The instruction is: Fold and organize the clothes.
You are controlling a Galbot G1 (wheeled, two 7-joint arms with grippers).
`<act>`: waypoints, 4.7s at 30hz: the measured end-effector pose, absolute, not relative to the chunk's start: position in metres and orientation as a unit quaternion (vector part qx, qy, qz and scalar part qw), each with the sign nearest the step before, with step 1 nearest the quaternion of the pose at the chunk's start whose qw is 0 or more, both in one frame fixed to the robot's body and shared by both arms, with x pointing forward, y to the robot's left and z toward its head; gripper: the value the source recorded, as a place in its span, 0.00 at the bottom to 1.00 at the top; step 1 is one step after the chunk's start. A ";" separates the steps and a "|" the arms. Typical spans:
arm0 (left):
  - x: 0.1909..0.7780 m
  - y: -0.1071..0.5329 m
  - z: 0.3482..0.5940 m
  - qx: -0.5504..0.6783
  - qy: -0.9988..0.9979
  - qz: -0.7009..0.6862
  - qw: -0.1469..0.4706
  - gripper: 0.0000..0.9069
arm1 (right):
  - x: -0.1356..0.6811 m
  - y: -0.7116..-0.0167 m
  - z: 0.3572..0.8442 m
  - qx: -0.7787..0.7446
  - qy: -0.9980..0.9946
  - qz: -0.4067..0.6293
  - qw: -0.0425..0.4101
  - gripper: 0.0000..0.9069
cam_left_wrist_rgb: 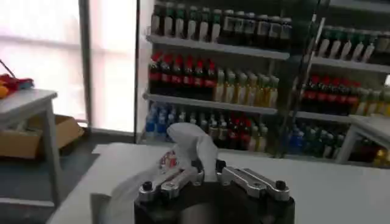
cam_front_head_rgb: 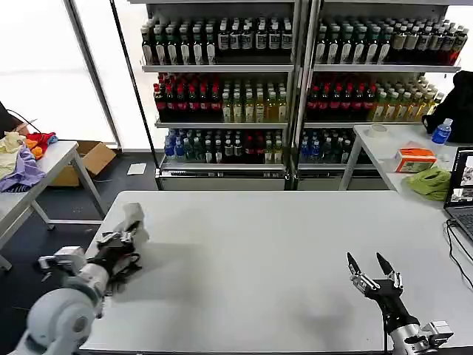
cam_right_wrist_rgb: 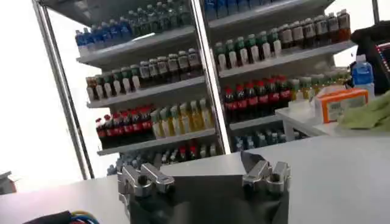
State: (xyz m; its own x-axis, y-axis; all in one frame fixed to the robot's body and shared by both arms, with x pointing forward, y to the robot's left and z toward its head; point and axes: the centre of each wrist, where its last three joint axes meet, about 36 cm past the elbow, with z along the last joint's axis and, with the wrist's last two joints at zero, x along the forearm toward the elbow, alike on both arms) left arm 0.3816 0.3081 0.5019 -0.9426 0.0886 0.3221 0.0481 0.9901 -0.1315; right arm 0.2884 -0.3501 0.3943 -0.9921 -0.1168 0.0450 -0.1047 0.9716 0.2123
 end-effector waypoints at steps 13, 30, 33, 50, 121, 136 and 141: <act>0.405 0.167 0.455 -0.134 -0.946 0.161 0.249 1.00 | 0.281 -0.327 0.398 0.065 -0.990 -0.118 0.044 1.00; 0.390 0.170 0.498 -0.158 -0.954 0.196 0.163 1.00 | 0.326 -0.254 0.408 0.114 -0.974 -0.150 0.123 1.00; 0.386 0.195 0.499 -0.135 -0.965 0.179 0.135 1.00 | 0.344 -0.230 0.405 0.129 -0.967 -0.162 0.145 1.00; 0.347 0.312 0.476 -0.009 -0.994 0.064 0.086 1.00 | 0.414 -0.132 0.386 0.225 -0.912 -0.207 0.274 0.00; 0.328 0.343 0.456 0.059 -0.983 0.122 0.126 1.00 | 0.439 -0.136 0.388 0.125 -0.975 0.032 0.183 1.00; 0.333 0.342 0.453 0.056 -0.982 0.127 0.126 1.00 | 0.438 -0.120 0.386 0.115 -0.977 0.045 0.173 1.00; 0.330 0.340 0.454 0.048 -0.984 0.123 0.122 1.00 | 0.429 -0.139 0.407 0.123 -0.985 0.020 0.122 1.00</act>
